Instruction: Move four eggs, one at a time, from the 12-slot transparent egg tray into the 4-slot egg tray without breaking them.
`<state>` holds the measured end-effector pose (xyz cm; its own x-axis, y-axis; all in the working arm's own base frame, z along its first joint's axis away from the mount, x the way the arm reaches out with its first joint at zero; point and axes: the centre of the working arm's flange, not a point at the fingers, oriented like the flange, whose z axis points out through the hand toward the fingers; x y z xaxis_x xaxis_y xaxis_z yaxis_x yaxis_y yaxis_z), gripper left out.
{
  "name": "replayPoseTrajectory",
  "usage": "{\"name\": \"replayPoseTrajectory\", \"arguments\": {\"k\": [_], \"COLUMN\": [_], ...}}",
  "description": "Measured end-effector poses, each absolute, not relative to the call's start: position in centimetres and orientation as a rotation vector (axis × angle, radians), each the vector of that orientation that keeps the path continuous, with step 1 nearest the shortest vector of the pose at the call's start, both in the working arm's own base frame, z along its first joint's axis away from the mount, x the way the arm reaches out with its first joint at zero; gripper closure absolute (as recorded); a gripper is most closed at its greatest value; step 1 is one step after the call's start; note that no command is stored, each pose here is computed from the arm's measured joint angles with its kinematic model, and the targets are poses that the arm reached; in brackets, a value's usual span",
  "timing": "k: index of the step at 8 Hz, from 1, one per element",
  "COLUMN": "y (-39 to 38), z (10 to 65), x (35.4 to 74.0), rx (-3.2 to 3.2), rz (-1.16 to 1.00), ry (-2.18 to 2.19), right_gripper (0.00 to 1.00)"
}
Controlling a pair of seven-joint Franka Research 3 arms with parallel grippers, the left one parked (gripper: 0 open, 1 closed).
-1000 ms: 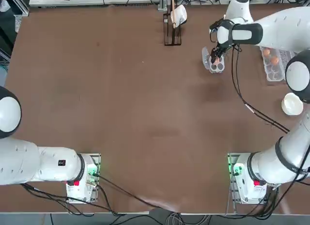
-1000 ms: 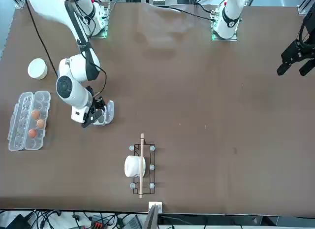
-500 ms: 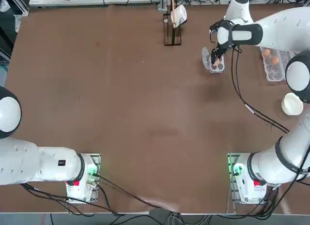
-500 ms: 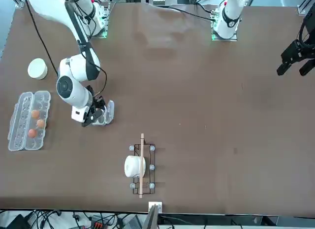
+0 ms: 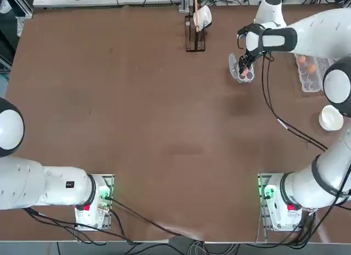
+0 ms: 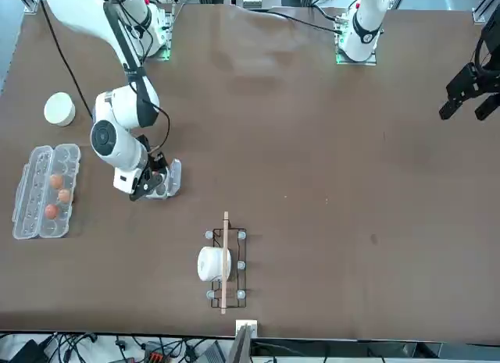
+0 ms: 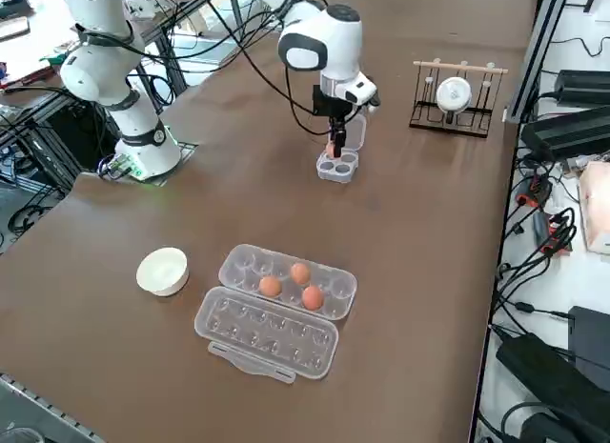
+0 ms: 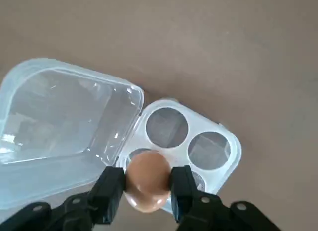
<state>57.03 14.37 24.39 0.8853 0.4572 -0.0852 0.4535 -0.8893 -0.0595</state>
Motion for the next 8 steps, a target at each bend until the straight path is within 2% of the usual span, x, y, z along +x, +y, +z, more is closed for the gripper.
{"name": "replayPoseTrajectory", "arguments": {"k": [1, 3, 4, 6, 8], "y": [14.4, 14.4, 14.4, 14.3, 11.3], "z": [24.3, 24.3, 24.4, 26.2, 30.8], "x": [57.0, 56.9, 56.9, 57.5, 59.1], "rx": [-3.016, -3.016, -3.015, -3.019, -3.036], "rz": [0.157, 0.162, 0.170, 0.148, 0.215], "ry": [-0.719, -0.717, -0.717, -0.714, -0.636], "right_gripper": [0.44, 0.11, 0.00, 0.00, 0.00]}}
